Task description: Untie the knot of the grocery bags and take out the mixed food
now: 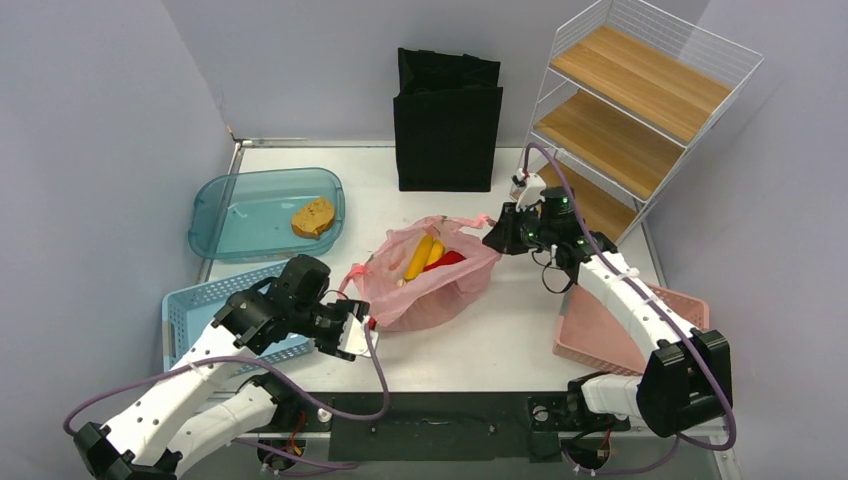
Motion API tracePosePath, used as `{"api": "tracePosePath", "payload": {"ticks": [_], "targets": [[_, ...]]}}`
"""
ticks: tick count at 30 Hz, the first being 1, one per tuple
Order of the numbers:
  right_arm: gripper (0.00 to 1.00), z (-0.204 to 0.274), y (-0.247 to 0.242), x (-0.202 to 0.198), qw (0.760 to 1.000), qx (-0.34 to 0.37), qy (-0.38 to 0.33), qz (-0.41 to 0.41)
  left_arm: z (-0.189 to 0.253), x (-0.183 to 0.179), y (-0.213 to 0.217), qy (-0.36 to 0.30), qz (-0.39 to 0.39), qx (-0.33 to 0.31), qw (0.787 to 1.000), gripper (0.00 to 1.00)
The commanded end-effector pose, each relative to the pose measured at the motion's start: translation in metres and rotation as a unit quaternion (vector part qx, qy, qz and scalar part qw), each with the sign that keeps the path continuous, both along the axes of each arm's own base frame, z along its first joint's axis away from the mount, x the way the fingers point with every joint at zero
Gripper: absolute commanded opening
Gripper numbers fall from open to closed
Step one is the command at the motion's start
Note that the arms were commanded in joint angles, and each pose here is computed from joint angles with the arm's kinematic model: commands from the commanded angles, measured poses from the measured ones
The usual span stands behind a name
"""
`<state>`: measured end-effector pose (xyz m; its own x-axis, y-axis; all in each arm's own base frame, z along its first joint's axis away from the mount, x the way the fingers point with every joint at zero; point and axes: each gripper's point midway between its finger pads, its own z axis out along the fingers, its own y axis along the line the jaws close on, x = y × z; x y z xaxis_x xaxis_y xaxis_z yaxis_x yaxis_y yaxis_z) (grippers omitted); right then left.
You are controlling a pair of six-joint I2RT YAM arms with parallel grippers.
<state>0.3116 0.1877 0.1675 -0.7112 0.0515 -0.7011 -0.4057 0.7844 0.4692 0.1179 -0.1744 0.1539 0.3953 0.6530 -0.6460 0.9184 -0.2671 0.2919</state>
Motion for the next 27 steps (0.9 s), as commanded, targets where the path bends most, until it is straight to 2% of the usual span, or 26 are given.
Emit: {"api": "tracePosePath", "payload": {"ticks": [1, 2, 3, 5, 8, 11, 15, 19, 20, 24, 25, 27], "targets": [[0.24, 0.073, -0.008, 0.013, 0.991, -0.026, -0.126, 0.036, 0.058, 0.002, -0.014, 0.028, 0.076, -0.076, 0.994, 0.59], [0.30, 0.078, -0.010, 0.006, 0.990, -0.033, -0.129, 0.044, 0.065, 0.000, -0.016, 0.036, 0.079, -0.088, 0.992, 0.63], [0.39, 0.088, -0.013, 0.006, 0.985, -0.048, -0.153, 0.057, 0.079, -0.002, -0.018, 0.043, 0.091, -0.107, 0.989, 0.68], [0.50, 0.102, -0.018, -0.001, 0.977, -0.076, -0.183, 0.077, 0.098, -0.002, -0.019, 0.041, 0.108, -0.134, 0.984, 0.70], [0.60, 0.128, -0.024, -0.009, 0.965, -0.103, -0.223, 0.094, 0.126, 0.003, -0.021, 0.033, 0.139, -0.177, 0.974, 0.72], [0.64, 0.155, -0.020, -0.006, 0.948, -0.127, -0.273, 0.103, 0.154, 0.011, -0.024, 0.021, 0.164, -0.214, 0.963, 0.72], [0.64, 0.189, 0.015, -0.007, 0.920, -0.149, -0.338, 0.132, 0.188, 0.029, -0.031, 0.029, 0.209, -0.271, 0.939, 0.72], [0.64, 0.198, 0.058, -0.005, 0.909, -0.158, -0.353, 0.158, 0.215, 0.074, -0.027, 0.032, 0.309, -0.322, 0.894, 0.73], [0.64, 0.193, 0.071, -0.003, 0.908, -0.160, -0.348, 0.172, 0.216, 0.097, -0.020, 0.034, 0.370, -0.333, 0.867, 0.73], [0.70, 0.157, 0.100, 0.005, 0.901, -0.199, -0.318, 0.220, 0.189, 0.145, 0.004, 0.064, 0.499, -0.336, 0.797, 0.74], [0.71, 0.143, 0.106, 0.009, 0.899, -0.211, -0.305, 0.232, 0.180, 0.148, 0.006, 0.081, 0.514, -0.333, 0.786, 0.74], [0.74, 0.120, 0.111, 0.011, 0.896, -0.233, -0.283, 0.252, 0.150, 0.152, 0.010, 0.102, 0.538, -0.303, 0.780, 0.74]]}}
